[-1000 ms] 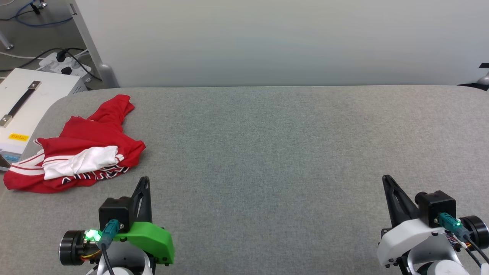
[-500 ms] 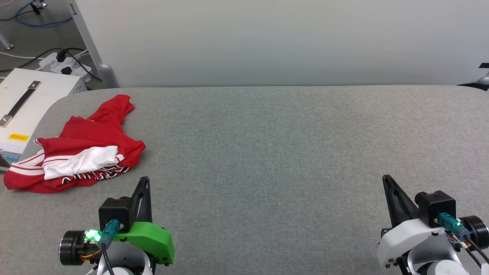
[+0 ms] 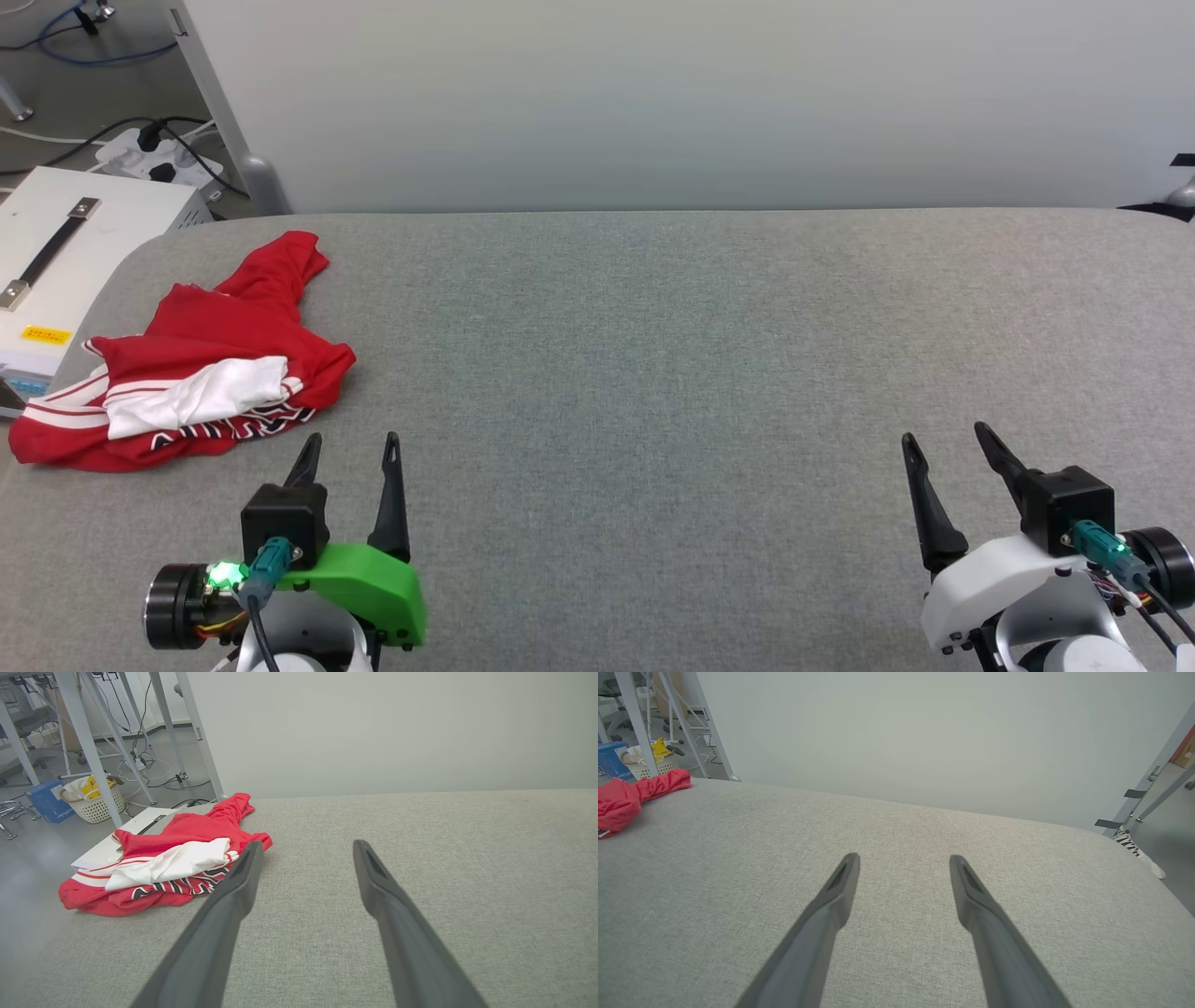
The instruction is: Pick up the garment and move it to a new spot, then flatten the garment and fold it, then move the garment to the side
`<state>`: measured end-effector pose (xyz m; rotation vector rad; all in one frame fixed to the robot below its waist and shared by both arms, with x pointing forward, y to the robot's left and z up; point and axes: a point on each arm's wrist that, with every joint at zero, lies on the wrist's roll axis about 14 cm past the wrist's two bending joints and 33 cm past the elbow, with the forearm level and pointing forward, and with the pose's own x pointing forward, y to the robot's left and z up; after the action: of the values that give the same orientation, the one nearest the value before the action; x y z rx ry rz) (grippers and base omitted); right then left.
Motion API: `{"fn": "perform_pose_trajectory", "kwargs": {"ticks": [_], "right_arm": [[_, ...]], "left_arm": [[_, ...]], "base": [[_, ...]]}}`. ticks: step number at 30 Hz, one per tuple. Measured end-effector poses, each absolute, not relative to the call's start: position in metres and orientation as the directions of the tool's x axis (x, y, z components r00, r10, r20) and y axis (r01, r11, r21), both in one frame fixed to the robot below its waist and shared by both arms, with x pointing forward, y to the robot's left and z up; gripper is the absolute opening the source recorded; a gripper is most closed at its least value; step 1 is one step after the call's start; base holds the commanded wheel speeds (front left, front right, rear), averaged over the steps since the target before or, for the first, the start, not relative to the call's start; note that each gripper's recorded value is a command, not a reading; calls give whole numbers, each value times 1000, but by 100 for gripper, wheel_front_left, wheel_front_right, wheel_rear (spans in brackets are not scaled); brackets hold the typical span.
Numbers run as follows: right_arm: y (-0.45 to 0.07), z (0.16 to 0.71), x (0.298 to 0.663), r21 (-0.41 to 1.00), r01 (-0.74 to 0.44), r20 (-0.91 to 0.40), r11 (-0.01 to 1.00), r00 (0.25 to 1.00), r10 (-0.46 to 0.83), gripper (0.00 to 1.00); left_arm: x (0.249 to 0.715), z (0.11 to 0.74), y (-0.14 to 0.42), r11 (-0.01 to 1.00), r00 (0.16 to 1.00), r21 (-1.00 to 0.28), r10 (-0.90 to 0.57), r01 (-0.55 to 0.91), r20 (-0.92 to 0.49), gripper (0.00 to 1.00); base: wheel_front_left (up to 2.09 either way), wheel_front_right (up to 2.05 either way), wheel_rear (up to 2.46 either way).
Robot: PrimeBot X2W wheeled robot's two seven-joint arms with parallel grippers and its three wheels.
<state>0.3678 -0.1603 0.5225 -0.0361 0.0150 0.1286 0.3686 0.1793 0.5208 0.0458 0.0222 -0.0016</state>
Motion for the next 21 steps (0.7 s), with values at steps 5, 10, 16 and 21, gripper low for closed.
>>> {"fn": "perform_pose_trajectory", "kwargs": {"ticks": [5, 10, 16, 21], "right_arm": [[-161, 523, 368, -32, -126, -15, 992, 992, 126, 100], [-162, 525, 368, -19, -122, -1, 992, 993, 122, 100], [-164, 529, 369, -6, -117, 18, 993, 993, 118, 100], [-165, 532, 369, 2, -116, 37, 993, 993, 115, 100]], "left_arm": [[369, 521, 179, 999, 1000, 46, -1, 2, -22, 100], [369, 522, 180, 999, 1000, 42, 2, -1, -11, 100], [369, 524, 180, 999, 1000, 37, 6, -6, 3, 100], [369, 525, 180, 999, 1000, 32, 5, -6, 12, 100]], "base": [[0, 0, 0], [0, 0, 0], [0, 0, 0], [0, 0, 0]]}}
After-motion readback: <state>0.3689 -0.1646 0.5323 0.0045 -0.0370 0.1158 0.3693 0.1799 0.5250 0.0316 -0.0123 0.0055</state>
